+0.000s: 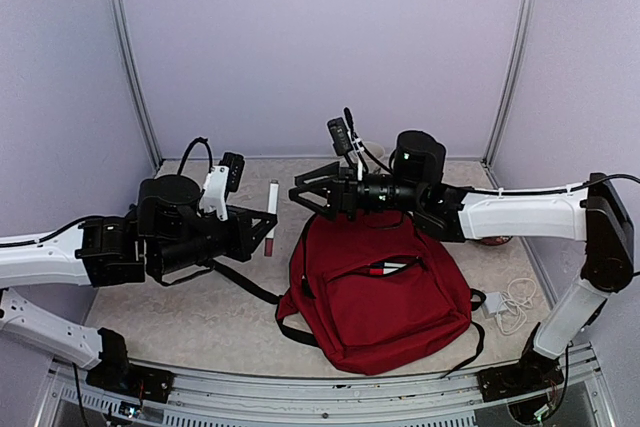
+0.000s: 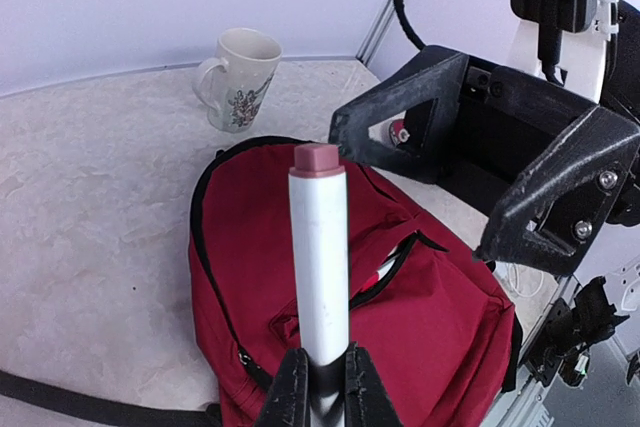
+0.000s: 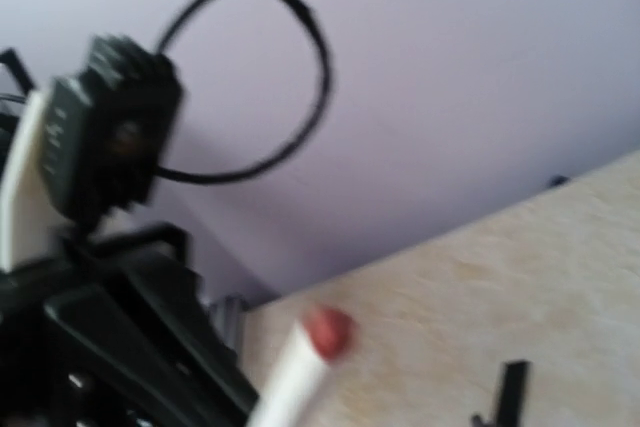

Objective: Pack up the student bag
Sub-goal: Pass from the left arm to the right, then place the pen in the lower front pocket of the bag, then rotate the student bag at the center of the board.

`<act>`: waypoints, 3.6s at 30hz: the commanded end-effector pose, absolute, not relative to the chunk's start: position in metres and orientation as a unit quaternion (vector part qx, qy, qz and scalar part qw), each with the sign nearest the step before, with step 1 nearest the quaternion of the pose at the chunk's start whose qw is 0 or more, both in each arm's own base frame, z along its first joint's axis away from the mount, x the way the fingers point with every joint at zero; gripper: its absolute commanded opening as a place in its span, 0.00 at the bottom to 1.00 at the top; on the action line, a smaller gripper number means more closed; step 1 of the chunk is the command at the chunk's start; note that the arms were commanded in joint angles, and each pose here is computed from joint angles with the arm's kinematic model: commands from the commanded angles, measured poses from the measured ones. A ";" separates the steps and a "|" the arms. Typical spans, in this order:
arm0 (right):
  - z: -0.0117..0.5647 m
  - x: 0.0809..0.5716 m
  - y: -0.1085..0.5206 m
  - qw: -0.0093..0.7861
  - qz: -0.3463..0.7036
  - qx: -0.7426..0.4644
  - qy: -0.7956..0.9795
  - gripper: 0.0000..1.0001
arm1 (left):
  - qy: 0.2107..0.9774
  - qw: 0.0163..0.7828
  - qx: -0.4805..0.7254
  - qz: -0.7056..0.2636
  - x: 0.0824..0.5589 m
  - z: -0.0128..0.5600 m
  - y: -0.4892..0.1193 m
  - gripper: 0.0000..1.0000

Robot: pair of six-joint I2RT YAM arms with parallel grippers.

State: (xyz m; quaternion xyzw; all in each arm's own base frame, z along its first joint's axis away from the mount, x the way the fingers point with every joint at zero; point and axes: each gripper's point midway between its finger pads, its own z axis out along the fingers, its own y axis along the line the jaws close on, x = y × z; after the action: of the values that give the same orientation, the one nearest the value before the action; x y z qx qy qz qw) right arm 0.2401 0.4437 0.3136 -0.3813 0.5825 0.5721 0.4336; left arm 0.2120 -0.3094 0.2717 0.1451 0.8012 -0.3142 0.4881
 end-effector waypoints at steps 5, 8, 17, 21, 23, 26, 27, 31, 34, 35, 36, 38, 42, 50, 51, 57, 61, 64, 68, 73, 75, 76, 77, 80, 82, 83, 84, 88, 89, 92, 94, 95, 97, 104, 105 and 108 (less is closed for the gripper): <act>0.320 0.223 0.466 0.383 0.636 -0.385 0.548 0.52 | 0.769 0.510 0.173 -0.345 0.207 0.299 -0.332 0.00; 0.322 0.221 0.469 0.381 0.642 -0.388 0.541 0.38 | 0.765 0.510 0.177 -0.352 0.204 0.302 -0.335 0.00; 0.330 0.205 0.462 0.376 0.650 -0.415 0.513 0.00 | 0.767 0.501 0.182 -0.358 0.201 0.297 -0.341 0.00; 0.333 0.204 0.455 0.386 0.637 -0.425 0.514 0.00 | 0.769 0.503 0.176 -0.352 0.203 0.297 -0.338 0.08; 0.332 0.211 0.448 0.397 0.619 -0.426 0.528 0.00 | 0.777 0.504 0.160 -0.341 0.207 0.293 -0.332 0.65; 0.320 0.240 0.426 0.437 0.538 -0.426 0.582 0.00 | 0.802 0.490 0.131 -0.316 0.221 0.273 -0.321 0.99; 0.309 0.252 0.416 0.451 0.495 -0.427 0.608 0.00 | 0.819 0.474 0.119 -0.300 0.229 0.259 -0.315 0.99; 0.247 0.275 0.374 0.459 0.320 -0.475 0.679 0.00 | 0.883 0.377 0.072 -0.270 0.263 0.186 -0.295 0.99; 0.212 0.265 0.355 0.448 0.261 -0.530 0.671 0.00 | 0.910 0.311 0.060 -0.267 0.275 0.134 -0.292 0.99; 0.204 0.262 0.351 0.450 0.250 -0.543 0.663 0.00 | 0.914 0.296 0.065 -0.269 0.276 0.121 -0.296 0.99; 0.197 0.258 0.346 0.455 0.241 -0.553 0.655 0.00 | 0.915 0.289 0.071 -0.272 0.278 0.112 -0.301 0.99; 0.190 0.254 0.338 0.472 0.222 -0.571 0.634 0.00 | 0.915 0.282 0.082 -0.277 0.282 0.101 -0.312 0.99; 0.164 0.262 0.325 0.485 0.150 -0.601 0.617 0.00 | 0.910 0.272 0.102 -0.297 0.294 0.088 -0.335 0.99; 0.113 0.282 0.295 0.420 0.019 -0.647 0.636 0.00 | 0.915 0.241 0.103 -0.308 0.300 0.048 -0.349 0.84; 0.109 0.285 0.291 0.412 0.002 -0.651 0.637 0.00 | 0.912 0.240 0.105 -0.316 0.301 0.049 -0.352 0.75; 0.085 0.284 0.262 0.338 -0.071 -0.685 0.642 0.00 | 0.902 0.244 0.115 -0.338 0.301 0.056 -0.362 0.00; 0.083 0.282 0.247 0.309 -0.120 -0.691 0.642 0.19 | 0.898 0.261 0.122 -0.332 0.302 0.067 -0.358 0.00; 0.096 0.276 0.258 0.321 -0.100 -0.688 0.643 0.44 | 0.894 0.273 0.134 -0.328 0.301 0.075 -0.360 0.00; 0.132 0.264 0.282 0.378 -0.050 -0.681 0.626 0.50 | 0.888 0.284 0.150 -0.328 0.293 0.085 -0.367 0.00; 0.180 0.245 0.296 0.455 0.015 -0.663 0.595 0.52 | 0.887 0.298 0.151 -0.320 0.291 0.093 -0.363 0.00; 0.195 0.237 0.299 0.473 0.048 -0.650 0.593 0.51 | 0.885 0.302 0.153 -0.320 0.289 0.096 -0.361 0.00; 0.203 0.234 0.300 0.484 0.061 -0.638 0.595 0.51 | 0.884 0.305 0.153 -0.319 0.288 0.099 -0.361 0.00; 0.208 0.235 0.301 0.492 0.072 -0.622 0.605 0.51 | 0.884 0.306 0.154 -0.318 0.286 0.100 -0.360 0.00; 0.223 0.256 0.294 0.512 0.085 -0.518 0.679 0.54 | 0.886 0.304 0.157 -0.312 0.276 0.101 -0.356 0.00; 0.228 0.273 0.282 0.503 0.097 -0.438 0.739 0.55 | 0.893 0.293 0.155 -0.305 0.264 0.096 -0.349 0.00; 0.223 0.278 0.276 0.486 0.107 -0.404 0.768 0.54 | 0.897 0.284 0.150 -0.304 0.257 0.093 -0.344 0.00; 0.217 0.281 0.270 0.470 0.113 -0.374 0.792 0.54 | 0.901 0.275 0.139 -0.306 0.249 0.090 -0.337 0.00; 0.185 0.277 0.256 0.395 0.147 -0.283 0.862 0.49 | 0.917 0.234 0.122 -0.299 0.210 0.067 -0.312 0.00; 0.178 0.275 0.254 0.381 0.153 -0.269 0.871 0.48 | 0.918 0.228 0.123 -0.301 0.200 0.065 -0.310 0.00; 0.168 0.262 0.259 0.355 0.194 -0.250 0.880 0.47 | 0.917 0.212 0.143 -0.308 0.170 0.061 -0.309 0.32; 0.167 0.253 0.267 0.347 0.237 -0.250 0.872 0.47 | 0.916 0.209 0.157 -0.305 0.157 0.062 -0.309 0.66; 0.167 0.248 0.271 0.343 0.257 -0.253 0.867 0.47 | 0.916 0.211 0.163 -0.300 0.155 0.064 -0.307 0.77; 0.165 0.240 0.276 0.330 0.284 -0.253 0.864 0.47 | 0.916 0.229 0.169 -0.283 0.162 0.079 -0.302 0.95; 0.125 0.255 0.236 0.302 0.217 -0.142 0.917 0.46 | 0.895 0.348 0.135 -0.245 0.267 0.172 -0.273 0.99; 0.122 0.256 0.230 0.303 0.214 -0.128 0.920 0.47 | 0.900 0.346 0.128 -0.234 0.284 0.168 -0.269 0.99; 0.107 0.253 0.214 0.288 0.192 -0.097 0.933 0.49 | 0.918 0.317 0.119 -0.206 0.333 0.139 -0.266 0.99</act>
State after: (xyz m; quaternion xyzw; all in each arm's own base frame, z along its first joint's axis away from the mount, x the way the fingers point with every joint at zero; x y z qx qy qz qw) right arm 0.2520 0.2397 0.1223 -0.1675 0.9128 0.2215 0.2995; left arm 0.2911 -0.2786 0.1864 0.0973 0.8884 -0.2686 0.3594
